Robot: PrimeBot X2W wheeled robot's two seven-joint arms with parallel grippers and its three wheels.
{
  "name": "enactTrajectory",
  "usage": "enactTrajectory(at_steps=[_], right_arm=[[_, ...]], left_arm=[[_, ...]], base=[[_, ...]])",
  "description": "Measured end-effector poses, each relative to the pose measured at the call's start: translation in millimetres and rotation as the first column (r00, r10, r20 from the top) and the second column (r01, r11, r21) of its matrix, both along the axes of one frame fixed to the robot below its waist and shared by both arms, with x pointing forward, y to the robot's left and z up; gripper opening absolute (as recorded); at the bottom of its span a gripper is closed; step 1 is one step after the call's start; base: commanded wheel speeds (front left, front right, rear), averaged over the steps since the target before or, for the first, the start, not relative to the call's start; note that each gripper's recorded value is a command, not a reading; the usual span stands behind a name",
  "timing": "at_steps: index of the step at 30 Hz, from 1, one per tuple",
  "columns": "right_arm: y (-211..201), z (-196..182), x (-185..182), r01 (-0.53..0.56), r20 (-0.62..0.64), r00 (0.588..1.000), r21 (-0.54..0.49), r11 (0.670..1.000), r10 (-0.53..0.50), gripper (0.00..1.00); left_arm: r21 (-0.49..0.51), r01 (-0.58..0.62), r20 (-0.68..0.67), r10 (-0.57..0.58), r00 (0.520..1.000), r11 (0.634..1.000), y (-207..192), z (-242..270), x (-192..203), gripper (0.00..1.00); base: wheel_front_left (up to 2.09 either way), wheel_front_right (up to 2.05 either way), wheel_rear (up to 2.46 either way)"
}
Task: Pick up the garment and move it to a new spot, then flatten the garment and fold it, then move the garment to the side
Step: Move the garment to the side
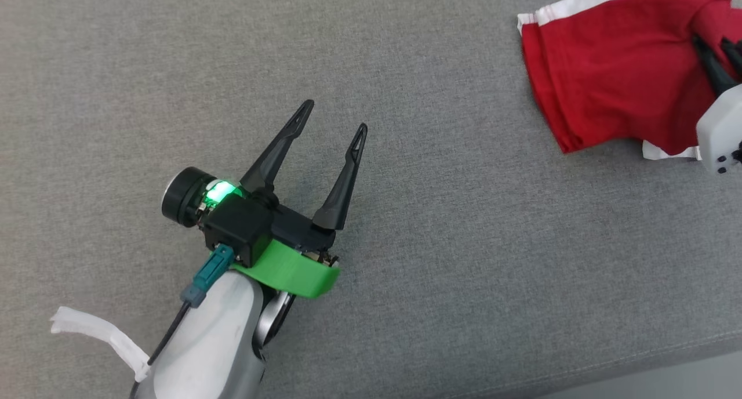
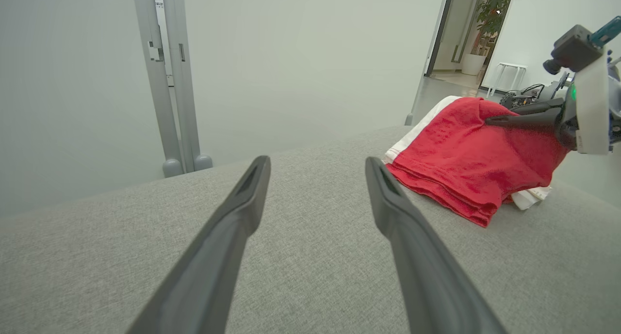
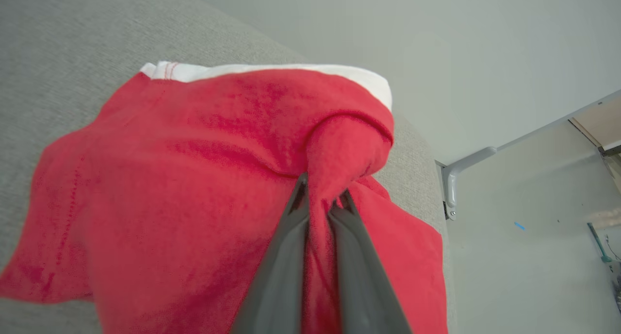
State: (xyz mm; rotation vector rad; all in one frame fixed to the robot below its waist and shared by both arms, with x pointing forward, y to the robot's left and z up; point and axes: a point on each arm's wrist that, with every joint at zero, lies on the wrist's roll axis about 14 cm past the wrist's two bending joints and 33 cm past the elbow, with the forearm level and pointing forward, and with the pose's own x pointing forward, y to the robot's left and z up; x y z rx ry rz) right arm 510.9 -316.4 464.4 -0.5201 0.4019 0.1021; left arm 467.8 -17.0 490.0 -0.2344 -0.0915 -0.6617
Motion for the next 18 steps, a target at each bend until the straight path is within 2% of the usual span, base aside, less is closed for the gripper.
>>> enactTrajectory(at_steps=[8,13,18], right_arm=[[-76,-29,-5,0.133,-0.098,0.984,-0.149,0.98,-0.149,0.0],[-102,-42,-7,0.168,-0.135,0.971,-0.21,0.963,-0.198,0.0],[-112,-54,-6,0.193,-0.155,0.961,-0.222,0.956,-0.23,0.0]], left_arm=[[-0.024,0.066,-0.032,-0.067,0.997,0.997,-22,-28,19,1.0],[-0.032,0.076,-0.071,-0.078,0.994,0.997,-24,-48,24,1.0],[-0.025,0.064,-0.097,-0.066,0.993,0.998,-19,-60,26,1.0]], base=[[0.0,0.0,0.0],[0.0,0.0,0.0],[0.0,0.0,0.0]])
